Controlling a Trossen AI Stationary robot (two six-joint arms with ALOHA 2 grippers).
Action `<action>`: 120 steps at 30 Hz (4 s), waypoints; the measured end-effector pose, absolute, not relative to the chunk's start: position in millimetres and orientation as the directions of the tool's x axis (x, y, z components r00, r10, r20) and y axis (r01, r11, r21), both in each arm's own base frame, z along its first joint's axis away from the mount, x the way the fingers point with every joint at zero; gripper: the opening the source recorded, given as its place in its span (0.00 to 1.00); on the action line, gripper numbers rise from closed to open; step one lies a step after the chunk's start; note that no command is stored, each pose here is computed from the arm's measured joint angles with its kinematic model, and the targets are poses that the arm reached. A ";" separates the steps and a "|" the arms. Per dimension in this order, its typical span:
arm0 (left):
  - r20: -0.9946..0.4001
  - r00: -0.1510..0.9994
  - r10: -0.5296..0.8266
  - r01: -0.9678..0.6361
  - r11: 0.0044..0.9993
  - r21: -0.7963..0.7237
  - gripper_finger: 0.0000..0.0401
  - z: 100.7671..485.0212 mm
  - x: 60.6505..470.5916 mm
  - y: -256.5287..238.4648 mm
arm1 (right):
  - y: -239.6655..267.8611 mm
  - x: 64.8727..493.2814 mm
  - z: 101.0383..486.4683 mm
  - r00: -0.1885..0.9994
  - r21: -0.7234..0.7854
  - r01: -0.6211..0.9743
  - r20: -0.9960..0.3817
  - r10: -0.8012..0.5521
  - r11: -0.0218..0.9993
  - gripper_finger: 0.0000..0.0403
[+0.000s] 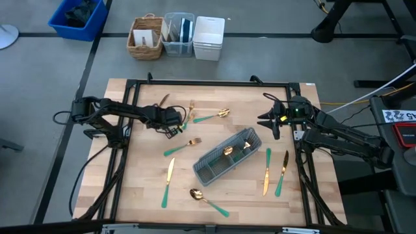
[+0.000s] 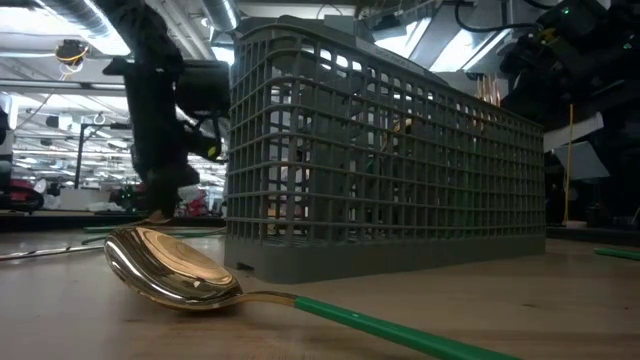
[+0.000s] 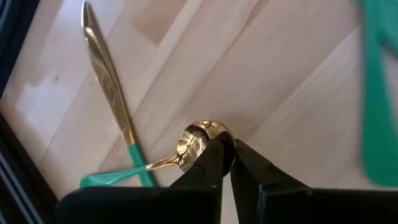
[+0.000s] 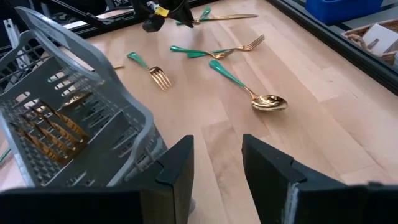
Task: Sort silverware
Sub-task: Put the gold spoon into the gray silverware organizer
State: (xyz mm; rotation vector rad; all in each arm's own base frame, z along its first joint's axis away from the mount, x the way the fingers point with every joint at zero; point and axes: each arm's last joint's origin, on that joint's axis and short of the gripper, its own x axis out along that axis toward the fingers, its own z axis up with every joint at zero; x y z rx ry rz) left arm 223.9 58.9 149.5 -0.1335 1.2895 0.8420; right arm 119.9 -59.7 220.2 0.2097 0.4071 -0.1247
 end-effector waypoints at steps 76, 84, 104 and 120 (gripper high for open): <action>-0.483 0.875 0.038 -0.165 0.961 -0.223 0.00 346.3 364.7 -151.3 | -58.2 117.8 215.8 0.892 0.245 0.188 -0.448 -0.061 0.951 0.34; -0.570 0.816 0.095 -0.257 0.943 -0.210 0.00 329.3 371.6 -138.1 | -57.6 116.9 214.1 0.884 0.252 0.192 -0.464 -0.056 0.948 0.34; -0.650 0.746 0.143 -0.289 0.949 -0.123 0.21 294.2 388.9 -136.0 | -57.6 116.9 214.2 0.884 0.252 0.191 -0.463 -0.056 0.949 0.34; -0.690 0.722 -0.059 -0.044 0.990 -0.132 0.27 311.3 364.2 -159.9 | -57.5 116.9 214.2 0.885 0.253 0.190 -0.463 -0.054 0.949 0.34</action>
